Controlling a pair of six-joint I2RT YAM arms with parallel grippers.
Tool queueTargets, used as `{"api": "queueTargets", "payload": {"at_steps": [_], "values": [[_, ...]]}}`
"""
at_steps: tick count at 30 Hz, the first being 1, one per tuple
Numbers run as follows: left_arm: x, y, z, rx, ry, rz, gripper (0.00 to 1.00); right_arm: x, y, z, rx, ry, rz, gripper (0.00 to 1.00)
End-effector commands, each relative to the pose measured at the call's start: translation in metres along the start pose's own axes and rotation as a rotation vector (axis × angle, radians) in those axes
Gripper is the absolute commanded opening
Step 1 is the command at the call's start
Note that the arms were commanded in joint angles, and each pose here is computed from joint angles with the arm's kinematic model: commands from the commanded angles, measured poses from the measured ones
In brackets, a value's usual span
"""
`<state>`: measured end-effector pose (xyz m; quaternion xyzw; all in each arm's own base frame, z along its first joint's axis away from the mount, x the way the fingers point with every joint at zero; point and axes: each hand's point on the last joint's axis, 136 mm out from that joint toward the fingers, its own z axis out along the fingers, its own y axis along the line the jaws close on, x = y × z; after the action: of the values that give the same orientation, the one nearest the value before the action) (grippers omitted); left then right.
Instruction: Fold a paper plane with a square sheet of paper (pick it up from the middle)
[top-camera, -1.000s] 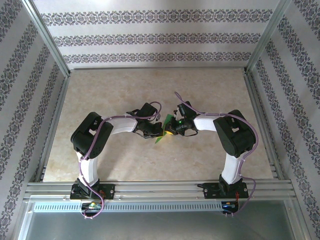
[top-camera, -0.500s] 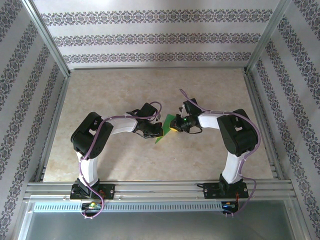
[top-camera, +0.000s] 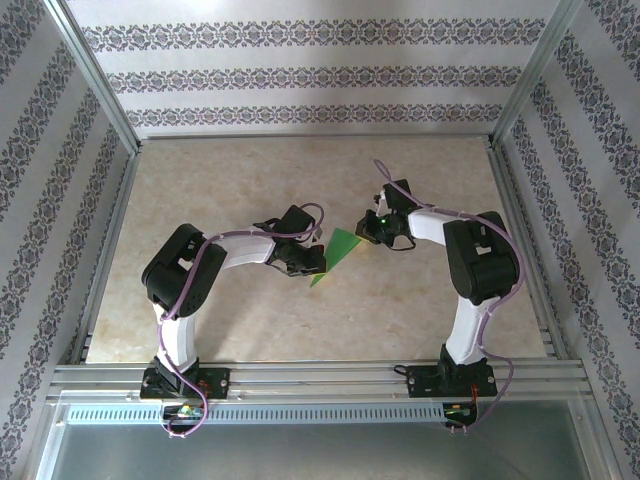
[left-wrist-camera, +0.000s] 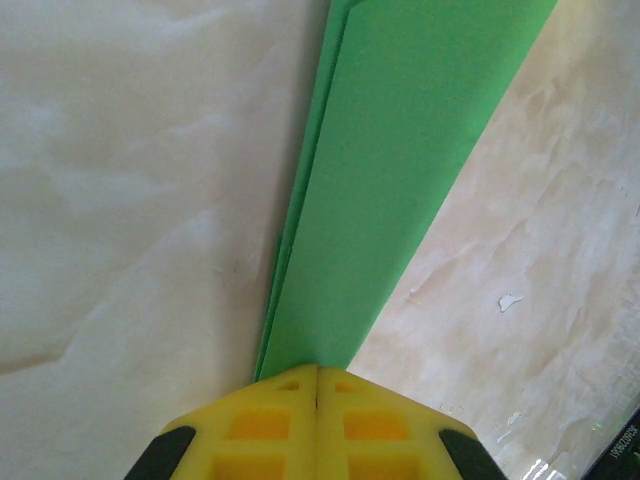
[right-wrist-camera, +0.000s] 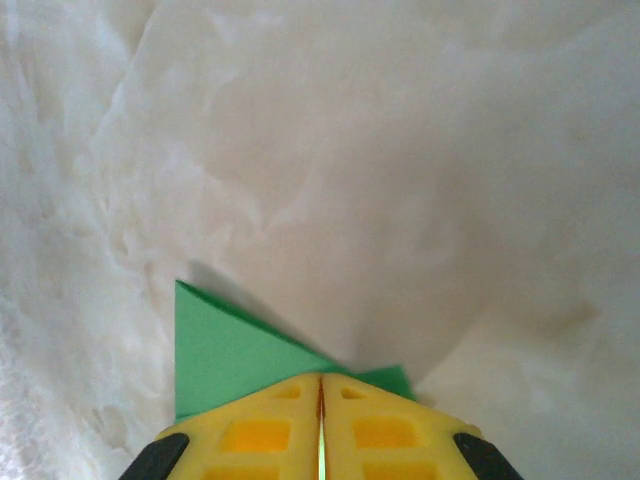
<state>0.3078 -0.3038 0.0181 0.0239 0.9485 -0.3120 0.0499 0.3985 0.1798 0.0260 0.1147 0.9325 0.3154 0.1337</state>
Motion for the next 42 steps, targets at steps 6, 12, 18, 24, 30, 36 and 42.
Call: {"api": "queueTargets", "payload": {"at_steps": [6, 12, 18, 24, 30, 36, 42], "values": [[0.04, 0.053, 0.014, -0.192, 0.137, -0.073, 0.0, 0.007, 0.034, -0.031, -0.052, -0.03, -0.1, 0.11], [0.039, 0.052, 0.012, -0.191, 0.13, -0.076, 0.0, 0.053, 0.056, -0.02, -0.078, 0.033, -0.121, 0.11], [0.04, 0.052, 0.011, -0.196, 0.131, -0.075, 0.0, 0.082, 0.066, 0.008, -0.105, 0.106, -0.105, 0.11], [0.04, 0.054, 0.01, -0.204, 0.131, -0.076, 0.0, 0.091, 0.064, 0.028, -0.126, 0.167, -0.097, 0.11], [0.043, 0.057, 0.011, -0.214, 0.14, -0.08, 0.0, 0.081, 0.05, 0.035, -0.092, 0.16, -0.091, 0.11], [0.049, 0.064, 0.01, -0.241, 0.151, -0.093, 0.0, 0.071, 0.025, 0.038, -0.029, 0.151, -0.061, 0.11], [0.054, 0.069, 0.009, -0.258, 0.165, -0.099, 0.0, 0.056, -0.001, 0.033, -0.004, 0.124, -0.02, 0.1]]}}
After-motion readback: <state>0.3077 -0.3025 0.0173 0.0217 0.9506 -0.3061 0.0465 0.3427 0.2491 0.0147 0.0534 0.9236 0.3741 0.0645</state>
